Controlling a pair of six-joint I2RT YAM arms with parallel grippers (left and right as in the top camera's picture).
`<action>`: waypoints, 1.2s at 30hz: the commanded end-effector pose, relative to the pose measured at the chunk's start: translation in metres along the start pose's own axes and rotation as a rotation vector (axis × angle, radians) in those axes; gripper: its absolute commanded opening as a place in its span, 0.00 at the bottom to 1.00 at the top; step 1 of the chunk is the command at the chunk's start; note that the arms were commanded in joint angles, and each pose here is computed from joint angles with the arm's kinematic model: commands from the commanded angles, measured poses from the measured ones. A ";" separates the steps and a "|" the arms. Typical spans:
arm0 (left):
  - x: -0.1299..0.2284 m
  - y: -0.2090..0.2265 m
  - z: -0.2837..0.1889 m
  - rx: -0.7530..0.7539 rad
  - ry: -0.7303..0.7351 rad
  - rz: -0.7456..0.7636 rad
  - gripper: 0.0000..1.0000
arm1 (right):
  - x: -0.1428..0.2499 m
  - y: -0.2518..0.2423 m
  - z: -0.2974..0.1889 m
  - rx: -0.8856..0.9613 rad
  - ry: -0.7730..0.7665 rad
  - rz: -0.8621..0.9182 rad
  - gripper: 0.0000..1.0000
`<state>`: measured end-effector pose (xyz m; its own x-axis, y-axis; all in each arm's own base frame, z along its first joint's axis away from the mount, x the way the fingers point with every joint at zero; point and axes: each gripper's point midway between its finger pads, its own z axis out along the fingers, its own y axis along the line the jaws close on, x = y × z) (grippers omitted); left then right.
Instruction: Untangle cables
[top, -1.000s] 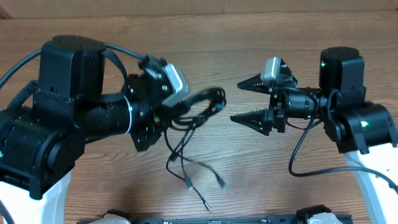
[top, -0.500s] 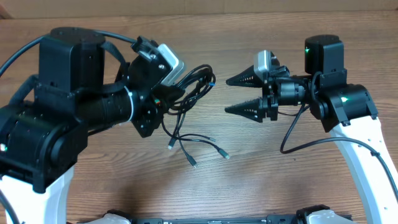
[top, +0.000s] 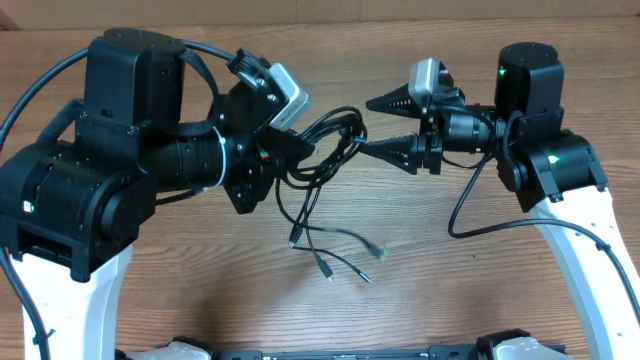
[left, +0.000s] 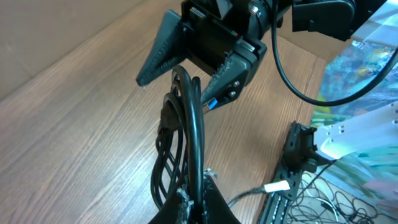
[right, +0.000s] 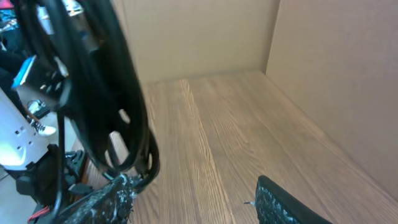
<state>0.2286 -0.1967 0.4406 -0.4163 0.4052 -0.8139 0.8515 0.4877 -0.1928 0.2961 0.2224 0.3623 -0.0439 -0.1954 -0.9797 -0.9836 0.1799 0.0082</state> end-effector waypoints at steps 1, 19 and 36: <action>-0.001 -0.004 0.000 0.034 -0.010 0.002 0.04 | -0.007 -0.002 -0.002 0.016 -0.008 0.022 0.62; -0.022 -0.011 0.003 0.100 -0.101 0.065 0.04 | 0.011 -0.031 0.008 0.069 0.011 0.277 0.63; -0.031 0.028 -0.015 -0.013 -0.168 -0.009 0.05 | 0.007 -0.036 0.024 0.117 -0.010 0.651 0.73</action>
<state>0.2553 -0.1903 0.4619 -0.3496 0.3095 -0.8843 0.8593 0.4821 -0.1709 0.3441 0.2291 0.3468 -0.5975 0.0030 -0.8018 -0.7371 0.3917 0.5507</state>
